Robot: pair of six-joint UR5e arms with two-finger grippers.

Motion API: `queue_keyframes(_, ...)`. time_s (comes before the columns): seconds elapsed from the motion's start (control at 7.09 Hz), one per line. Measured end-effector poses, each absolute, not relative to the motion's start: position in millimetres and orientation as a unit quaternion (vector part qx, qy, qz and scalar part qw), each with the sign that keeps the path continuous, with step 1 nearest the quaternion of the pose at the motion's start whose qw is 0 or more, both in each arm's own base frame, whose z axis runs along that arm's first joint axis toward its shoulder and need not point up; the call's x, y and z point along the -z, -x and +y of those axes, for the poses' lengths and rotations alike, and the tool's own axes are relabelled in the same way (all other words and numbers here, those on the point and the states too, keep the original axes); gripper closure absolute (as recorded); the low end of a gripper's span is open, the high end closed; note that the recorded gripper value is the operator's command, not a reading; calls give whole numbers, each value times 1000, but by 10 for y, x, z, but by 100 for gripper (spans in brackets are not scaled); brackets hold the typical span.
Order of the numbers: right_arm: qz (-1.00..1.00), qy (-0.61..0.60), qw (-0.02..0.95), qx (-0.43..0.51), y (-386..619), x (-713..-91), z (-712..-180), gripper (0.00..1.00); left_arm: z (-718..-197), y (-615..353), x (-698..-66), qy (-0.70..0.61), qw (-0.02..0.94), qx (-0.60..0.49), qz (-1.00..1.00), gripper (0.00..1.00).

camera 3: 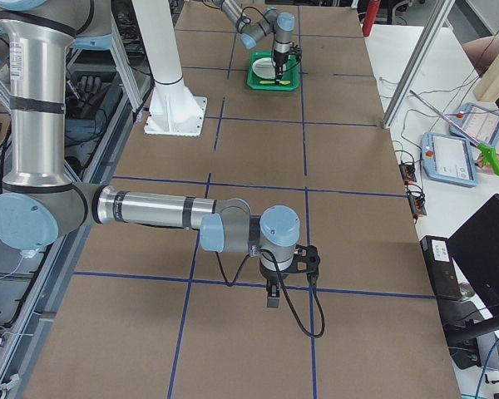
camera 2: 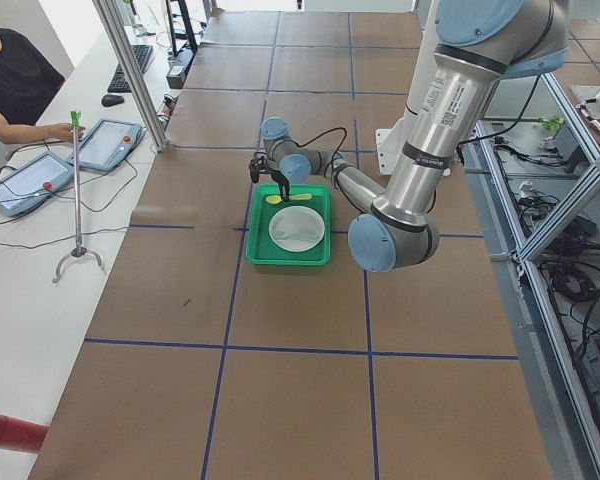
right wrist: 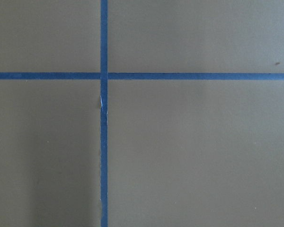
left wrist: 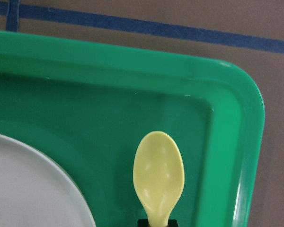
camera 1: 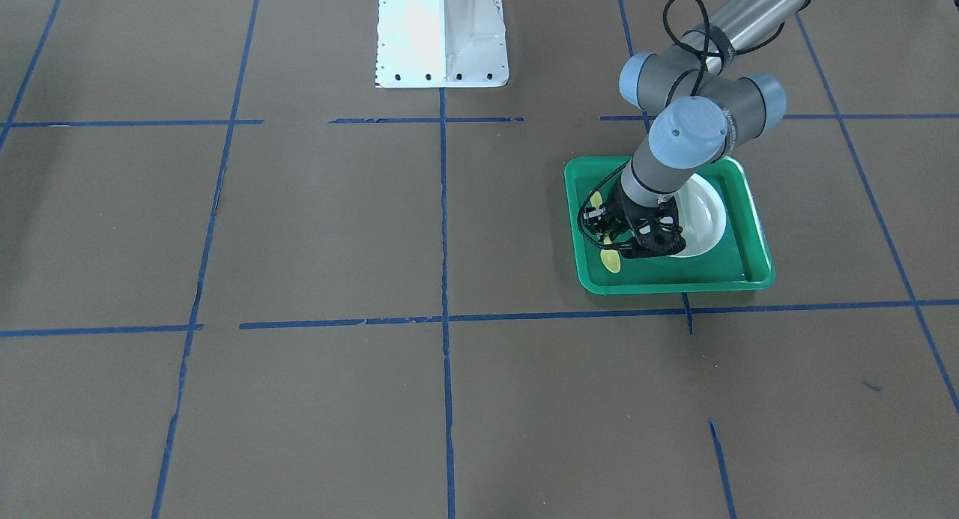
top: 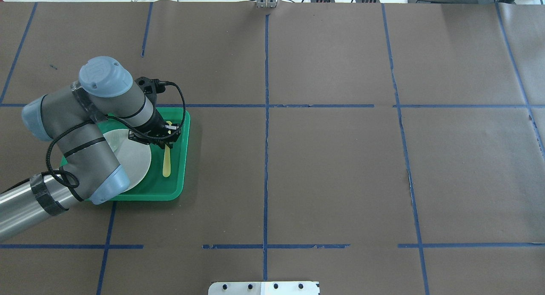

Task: Place spoon
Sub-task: 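Open the left gripper and lift it away from the tray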

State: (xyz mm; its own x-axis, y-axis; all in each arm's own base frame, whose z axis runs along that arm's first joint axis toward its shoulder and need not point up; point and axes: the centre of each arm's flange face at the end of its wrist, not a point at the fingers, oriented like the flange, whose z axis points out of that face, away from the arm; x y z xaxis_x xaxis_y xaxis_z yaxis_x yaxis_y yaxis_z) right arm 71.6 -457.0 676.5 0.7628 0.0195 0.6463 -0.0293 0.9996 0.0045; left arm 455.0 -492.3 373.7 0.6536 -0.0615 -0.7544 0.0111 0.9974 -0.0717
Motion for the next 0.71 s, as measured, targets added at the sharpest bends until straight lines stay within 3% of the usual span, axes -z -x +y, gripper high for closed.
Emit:
queue_keyframes(0.28, -344, -7, 939, -13, -716, -6765, -4570, 0, -5073, -4283, -3577, 8, 904, 20, 426, 30)
queue_keyframes(0.71, -344, -7, 939, -13, -716, -6769, -4566, 0, -5608, -2936, -3254, -59, 896, 56, 436, 30)
